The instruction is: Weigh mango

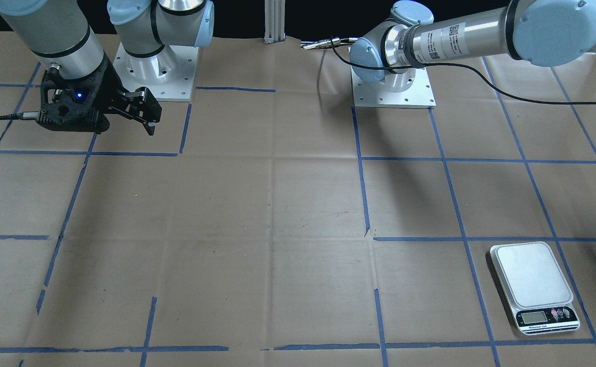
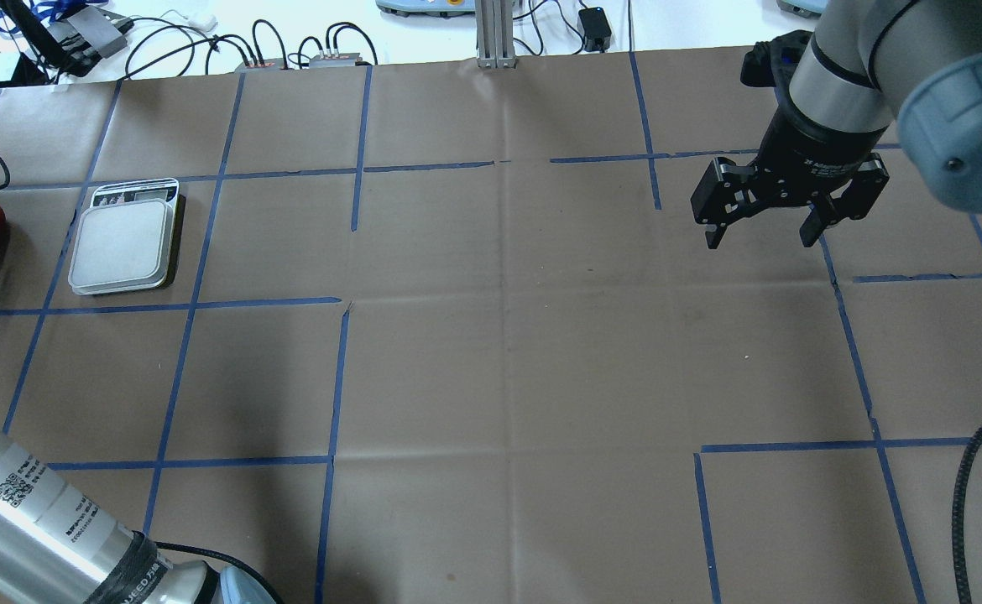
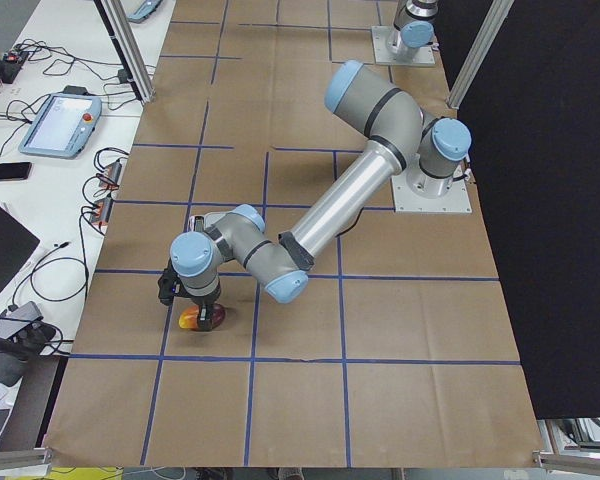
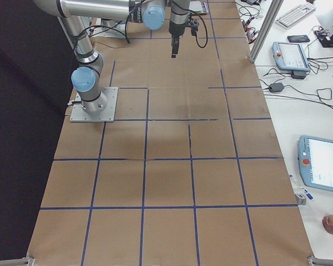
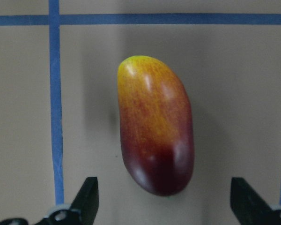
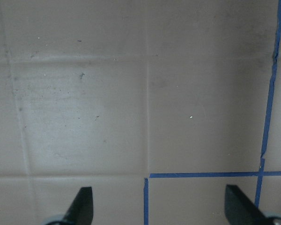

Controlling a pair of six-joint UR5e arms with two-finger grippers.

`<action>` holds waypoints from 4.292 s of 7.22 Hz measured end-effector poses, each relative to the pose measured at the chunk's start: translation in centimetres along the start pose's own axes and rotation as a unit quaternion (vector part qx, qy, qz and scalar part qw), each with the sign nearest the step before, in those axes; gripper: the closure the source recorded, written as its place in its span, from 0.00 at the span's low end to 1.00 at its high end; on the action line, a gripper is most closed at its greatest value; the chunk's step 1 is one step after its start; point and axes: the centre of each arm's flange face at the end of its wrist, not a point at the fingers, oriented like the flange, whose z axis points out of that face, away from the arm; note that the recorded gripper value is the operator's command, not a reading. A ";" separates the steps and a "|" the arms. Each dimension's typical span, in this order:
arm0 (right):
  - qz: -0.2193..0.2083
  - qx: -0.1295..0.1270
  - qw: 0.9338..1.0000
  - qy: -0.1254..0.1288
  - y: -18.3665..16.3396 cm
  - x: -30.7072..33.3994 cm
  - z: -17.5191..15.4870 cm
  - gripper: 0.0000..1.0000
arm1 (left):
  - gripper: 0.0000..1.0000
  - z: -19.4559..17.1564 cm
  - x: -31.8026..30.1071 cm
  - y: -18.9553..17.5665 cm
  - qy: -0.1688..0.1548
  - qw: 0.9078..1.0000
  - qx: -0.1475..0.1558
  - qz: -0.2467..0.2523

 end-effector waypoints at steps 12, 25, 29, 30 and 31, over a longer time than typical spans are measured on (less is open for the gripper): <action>0.000 0.000 1.000 0.000 0.0 0.0 0.0 0.00 | 0.65 -4.9 2.1 -0.8 -0.007 1.000 0.001 0.000; 0.000 0.000 1.000 0.000 0.0 0.0 0.0 0.00 | 0.02 -2.2 23.5 2.1 0.016 0.997 -0.026 -0.064; 0.000 0.000 1.000 0.000 0.0 0.0 0.0 0.00 | 0.01 -9.2 24.5 2.9 0.005 0.998 -0.006 -0.065; 0.000 0.000 1.000 0.000 0.0 0.0 0.0 0.00 | 0.00 -13.6 25.8 4.3 0.006 0.997 -0.008 -0.078; 0.000 0.000 1.000 0.000 0.0 0.0 0.0 0.00 | 0.01 -18.1 28.8 5.8 0.009 0.996 -0.012 -0.093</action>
